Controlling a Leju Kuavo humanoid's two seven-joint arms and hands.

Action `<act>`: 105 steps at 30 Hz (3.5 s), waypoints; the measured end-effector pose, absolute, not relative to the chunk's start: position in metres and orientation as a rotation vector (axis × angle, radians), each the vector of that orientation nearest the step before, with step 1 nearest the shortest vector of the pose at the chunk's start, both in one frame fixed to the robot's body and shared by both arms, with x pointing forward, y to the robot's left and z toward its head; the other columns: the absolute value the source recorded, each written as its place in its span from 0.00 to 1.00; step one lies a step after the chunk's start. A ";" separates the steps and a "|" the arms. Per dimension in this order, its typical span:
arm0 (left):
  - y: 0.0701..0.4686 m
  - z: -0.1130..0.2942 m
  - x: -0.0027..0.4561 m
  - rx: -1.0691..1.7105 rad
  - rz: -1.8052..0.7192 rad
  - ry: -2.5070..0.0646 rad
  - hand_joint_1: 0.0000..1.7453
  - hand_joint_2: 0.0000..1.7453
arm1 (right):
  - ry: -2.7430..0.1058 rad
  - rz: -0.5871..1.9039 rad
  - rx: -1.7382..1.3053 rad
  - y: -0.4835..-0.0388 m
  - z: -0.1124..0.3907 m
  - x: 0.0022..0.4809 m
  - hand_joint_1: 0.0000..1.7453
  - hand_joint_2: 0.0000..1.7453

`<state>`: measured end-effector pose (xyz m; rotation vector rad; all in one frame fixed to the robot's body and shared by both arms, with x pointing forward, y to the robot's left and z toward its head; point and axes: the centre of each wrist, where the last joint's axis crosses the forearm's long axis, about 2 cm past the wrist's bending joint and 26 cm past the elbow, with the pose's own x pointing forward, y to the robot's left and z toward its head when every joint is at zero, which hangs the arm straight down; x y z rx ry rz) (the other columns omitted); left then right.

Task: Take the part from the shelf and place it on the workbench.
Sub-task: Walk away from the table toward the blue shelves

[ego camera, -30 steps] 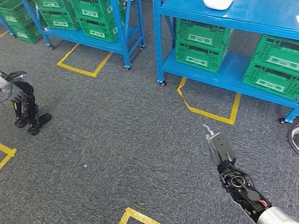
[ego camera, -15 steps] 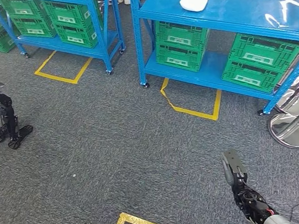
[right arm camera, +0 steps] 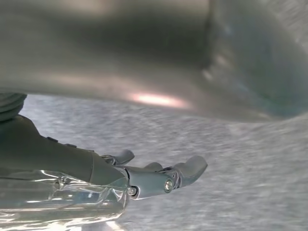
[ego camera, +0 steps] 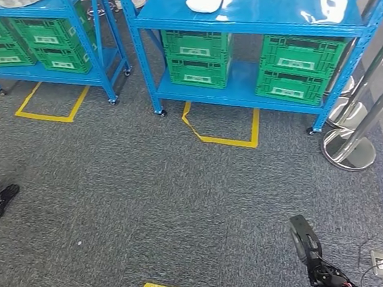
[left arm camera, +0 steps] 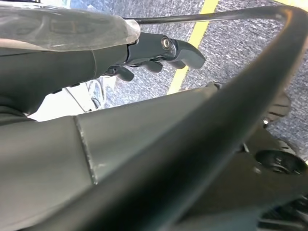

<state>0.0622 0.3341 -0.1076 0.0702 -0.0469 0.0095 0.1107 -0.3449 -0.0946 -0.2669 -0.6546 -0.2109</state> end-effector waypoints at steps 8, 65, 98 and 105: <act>0.337 -0.107 0.066 0.076 -0.004 -0.052 0.00 0.00 | -0.475 -0.161 -0.301 -0.339 -0.102 0.083 0.00 0.00; 0.338 -0.107 0.064 0.092 0.008 -0.034 0.00 0.00 | -0.316 -0.223 -0.192 -0.320 -0.108 0.066 0.00 0.00; 0.344 -0.107 0.063 0.105 0.011 -0.028 0.00 0.00 | -0.291 -0.231 -0.172 -0.311 -0.109 0.059 0.00 0.00; 0.341 -0.107 0.062 0.097 0.010 -0.030 0.00 0.00 | -0.298 -0.233 -0.175 -0.313 -0.108 0.063 0.00 0.00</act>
